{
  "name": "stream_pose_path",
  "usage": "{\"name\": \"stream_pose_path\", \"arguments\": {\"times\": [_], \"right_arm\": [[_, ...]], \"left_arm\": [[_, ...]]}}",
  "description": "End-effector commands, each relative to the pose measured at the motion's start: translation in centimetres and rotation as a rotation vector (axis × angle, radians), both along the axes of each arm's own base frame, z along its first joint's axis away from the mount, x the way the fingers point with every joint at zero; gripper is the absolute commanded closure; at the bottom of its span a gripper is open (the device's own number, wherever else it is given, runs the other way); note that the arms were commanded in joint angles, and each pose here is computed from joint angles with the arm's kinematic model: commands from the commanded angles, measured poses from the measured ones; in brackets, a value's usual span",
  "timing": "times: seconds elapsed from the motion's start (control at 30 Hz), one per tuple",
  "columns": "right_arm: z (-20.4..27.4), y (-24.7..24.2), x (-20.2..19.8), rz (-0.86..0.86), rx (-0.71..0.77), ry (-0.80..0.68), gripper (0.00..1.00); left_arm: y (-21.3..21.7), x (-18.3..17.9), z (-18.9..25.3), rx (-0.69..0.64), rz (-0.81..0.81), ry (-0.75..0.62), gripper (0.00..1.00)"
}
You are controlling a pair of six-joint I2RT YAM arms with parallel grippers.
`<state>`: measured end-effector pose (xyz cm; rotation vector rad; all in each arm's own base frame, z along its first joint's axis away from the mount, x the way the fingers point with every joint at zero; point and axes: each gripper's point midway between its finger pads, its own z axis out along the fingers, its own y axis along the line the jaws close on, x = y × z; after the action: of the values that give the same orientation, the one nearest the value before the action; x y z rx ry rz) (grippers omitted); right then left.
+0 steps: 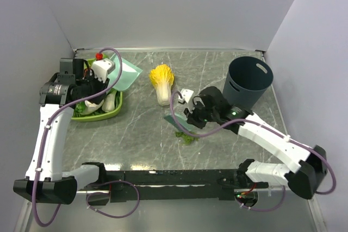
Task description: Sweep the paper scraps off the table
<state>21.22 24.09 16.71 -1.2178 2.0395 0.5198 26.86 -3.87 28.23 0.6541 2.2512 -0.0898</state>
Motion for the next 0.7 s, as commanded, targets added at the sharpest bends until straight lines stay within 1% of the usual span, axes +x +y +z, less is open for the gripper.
{"name": "stream_pose_path", "arguments": {"times": [0.0,0.13,0.17,0.33,0.37,0.43,0.57,0.6,0.67], "right_arm": [[1.6,-0.3,-2.4,0.16,0.029,-0.053,1.0],[1.0,-1.4,-4.6,0.263,-0.009,-0.027,1.0],[1.0,-1.7,-4.9,0.283,-0.014,-0.041,1.0],[-0.4,-2.8,-6.2,0.301,-0.051,-0.003,1.0],[-0.7,-2.9,-6.2,0.283,-0.055,0.013,1.0],[-1.1,-3.2,-6.0,0.252,-0.068,0.025,1.0],[-1.7,-3.5,-5.2,0.164,-0.087,0.045,1.0],[-2.1,-4.2,-4.0,0.094,-0.119,0.019,1.0],[-1.6,-4.2,-2.4,0.008,-0.096,0.013,1.0]], "left_arm": [[-0.3,-1.4,-1.1,0.034,-0.09,0.029,0.99],[-0.4,-3.2,-3.3,0.094,-0.19,0.11,0.99],[-0.8,-3.6,-4.0,0.109,-0.225,0.136,0.99],[-1.8,-5.7,-7.1,0.221,-0.365,0.261,0.99],[-2.6,-6.3,-7.9,0.245,-0.418,0.284,0.99],[-3.0,-6.9,-8.9,0.283,-0.454,0.312,0.99],[-4.5,-8.3,-11.2,0.314,-0.562,0.368,0.99],[-4.6,-8.5,-11.7,0.323,-0.579,0.385,0.99],[-4.6,-9.1,-13.2,0.353,-0.624,0.412,0.99]]}}
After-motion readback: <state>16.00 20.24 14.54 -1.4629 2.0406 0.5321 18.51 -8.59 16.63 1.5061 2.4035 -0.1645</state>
